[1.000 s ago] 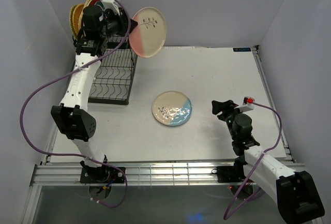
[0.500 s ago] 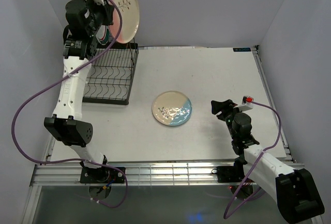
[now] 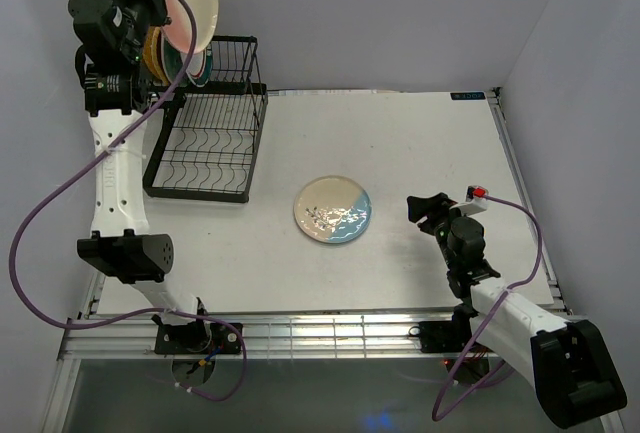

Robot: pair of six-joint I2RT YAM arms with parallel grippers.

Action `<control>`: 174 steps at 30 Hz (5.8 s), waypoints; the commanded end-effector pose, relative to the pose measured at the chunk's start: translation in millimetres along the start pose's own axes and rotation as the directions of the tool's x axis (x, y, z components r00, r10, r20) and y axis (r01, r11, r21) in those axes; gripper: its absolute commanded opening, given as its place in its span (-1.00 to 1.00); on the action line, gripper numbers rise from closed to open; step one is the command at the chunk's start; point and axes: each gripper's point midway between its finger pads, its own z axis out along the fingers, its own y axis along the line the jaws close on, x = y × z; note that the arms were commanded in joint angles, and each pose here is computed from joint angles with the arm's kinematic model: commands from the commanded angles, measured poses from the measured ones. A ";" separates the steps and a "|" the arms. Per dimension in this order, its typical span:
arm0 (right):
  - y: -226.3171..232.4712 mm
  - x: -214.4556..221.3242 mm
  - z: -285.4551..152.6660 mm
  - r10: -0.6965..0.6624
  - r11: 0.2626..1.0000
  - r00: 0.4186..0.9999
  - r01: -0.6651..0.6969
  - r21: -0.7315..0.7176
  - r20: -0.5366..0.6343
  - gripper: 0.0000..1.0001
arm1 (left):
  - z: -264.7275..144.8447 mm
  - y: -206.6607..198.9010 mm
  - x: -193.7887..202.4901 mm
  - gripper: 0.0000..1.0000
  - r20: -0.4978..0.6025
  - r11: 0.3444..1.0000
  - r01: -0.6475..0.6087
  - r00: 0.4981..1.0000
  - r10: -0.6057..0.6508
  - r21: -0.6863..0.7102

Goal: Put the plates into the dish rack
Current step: Insert the plate into the dish rack.

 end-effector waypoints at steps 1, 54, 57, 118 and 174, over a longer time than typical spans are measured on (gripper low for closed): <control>18.4 -23.4 7.4 0.019 0.999 0.998 -0.016 -0.041 0.064 0.24 | -12.2 23.7 -49.5 -1.00 0.162 0.998 -0.032 0.986 0.041 -0.057; 15.8 -18.2 10.9 0.013 1.000 0.999 -0.012 -0.029 0.043 0.22 | 52.4 33.2 96.3 -1.00 0.049 0.999 0.009 0.999 -0.007 -0.040; 15.6 -17.9 11.0 0.012 1.000 0.999 -0.011 -0.028 0.041 0.22 | 54.6 31.4 96.1 -1.00 0.060 0.998 -0.033 0.998 0.036 -0.062; 19.0 -16.0 12.1 0.007 0.999 1.000 -0.006 -0.042 0.028 0.18 | 68.9 -7.7 116.2 -1.00 0.050 0.979 -0.168 0.983 0.174 -0.116; 19.8 -14.3 13.5 0.001 0.999 1.000 0.000 -0.044 0.016 0.17 | 64.5 -3.1 112.6 0.14 0.044 0.980 -0.150 0.987 0.156 -0.131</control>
